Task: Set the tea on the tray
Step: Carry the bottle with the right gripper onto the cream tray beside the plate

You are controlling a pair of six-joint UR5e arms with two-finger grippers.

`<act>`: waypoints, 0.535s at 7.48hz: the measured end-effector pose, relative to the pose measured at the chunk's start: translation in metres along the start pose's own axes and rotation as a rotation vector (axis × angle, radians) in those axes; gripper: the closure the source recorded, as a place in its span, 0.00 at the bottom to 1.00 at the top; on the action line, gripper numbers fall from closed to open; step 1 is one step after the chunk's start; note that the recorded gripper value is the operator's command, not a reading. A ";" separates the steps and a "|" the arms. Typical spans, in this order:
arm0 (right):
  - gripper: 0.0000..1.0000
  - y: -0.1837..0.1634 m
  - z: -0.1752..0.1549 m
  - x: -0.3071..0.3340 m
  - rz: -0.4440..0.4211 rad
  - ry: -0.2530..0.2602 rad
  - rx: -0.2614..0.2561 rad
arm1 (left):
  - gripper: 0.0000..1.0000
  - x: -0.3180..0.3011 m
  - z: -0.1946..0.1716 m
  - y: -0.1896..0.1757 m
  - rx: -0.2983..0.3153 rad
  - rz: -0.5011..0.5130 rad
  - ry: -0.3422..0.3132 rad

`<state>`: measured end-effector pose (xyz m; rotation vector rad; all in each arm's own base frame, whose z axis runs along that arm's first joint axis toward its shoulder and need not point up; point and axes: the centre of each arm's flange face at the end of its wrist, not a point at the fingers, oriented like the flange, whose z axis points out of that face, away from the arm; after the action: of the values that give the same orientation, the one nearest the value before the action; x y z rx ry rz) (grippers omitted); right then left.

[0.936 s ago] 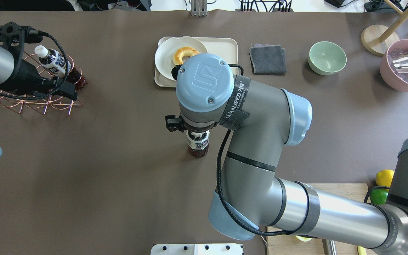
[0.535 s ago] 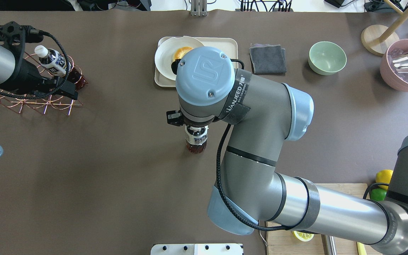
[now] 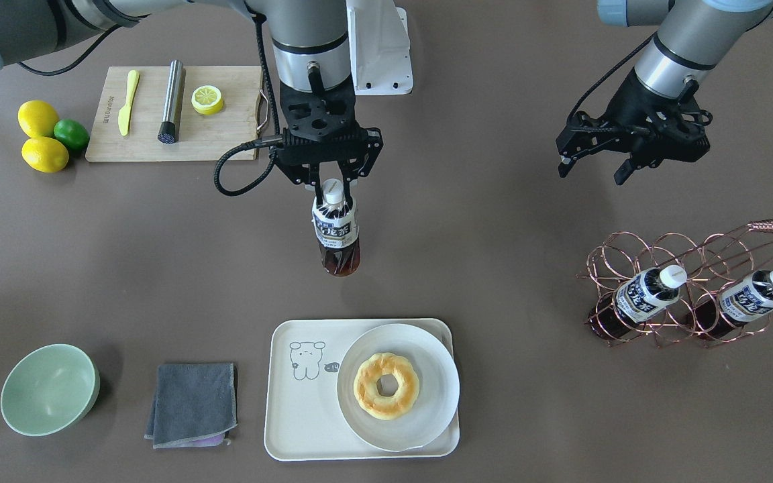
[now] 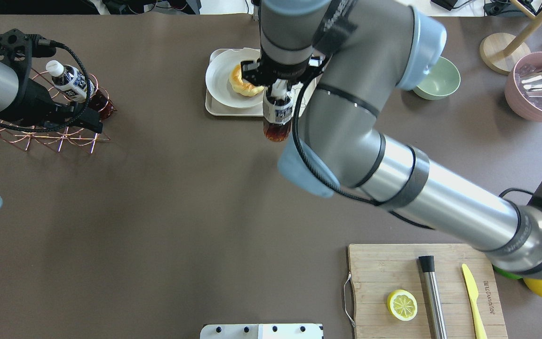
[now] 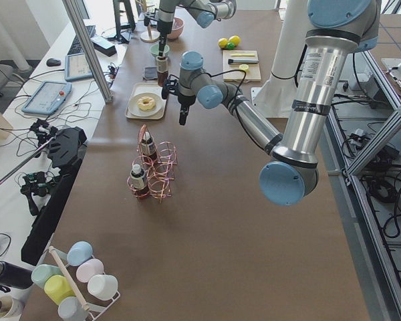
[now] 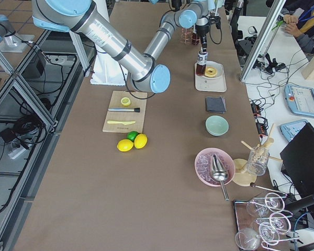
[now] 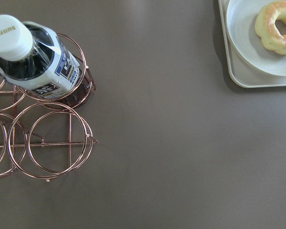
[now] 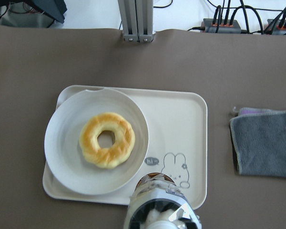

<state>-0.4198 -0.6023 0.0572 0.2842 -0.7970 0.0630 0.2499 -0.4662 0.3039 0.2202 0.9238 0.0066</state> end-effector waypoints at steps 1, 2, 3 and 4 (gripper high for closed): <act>1.00 -0.039 0.021 0.013 0.015 0.004 0.011 | 0.03 0.000 -0.001 0.000 0.001 -0.005 0.001; 1.00 -0.068 0.040 0.025 0.018 0.015 0.019 | 0.03 0.001 -0.002 0.000 0.003 -0.013 0.002; 1.00 -0.085 0.052 0.035 0.011 0.025 0.017 | 0.03 0.001 -0.003 0.000 0.005 -0.023 0.003; 1.00 -0.094 0.064 0.043 0.005 0.035 0.010 | 0.03 0.002 -0.004 0.001 0.006 -0.030 0.005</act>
<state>-0.4192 -0.7120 0.1087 0.2896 -0.7630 0.0766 0.2477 -0.4646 0.3003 0.2123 0.9318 -0.0232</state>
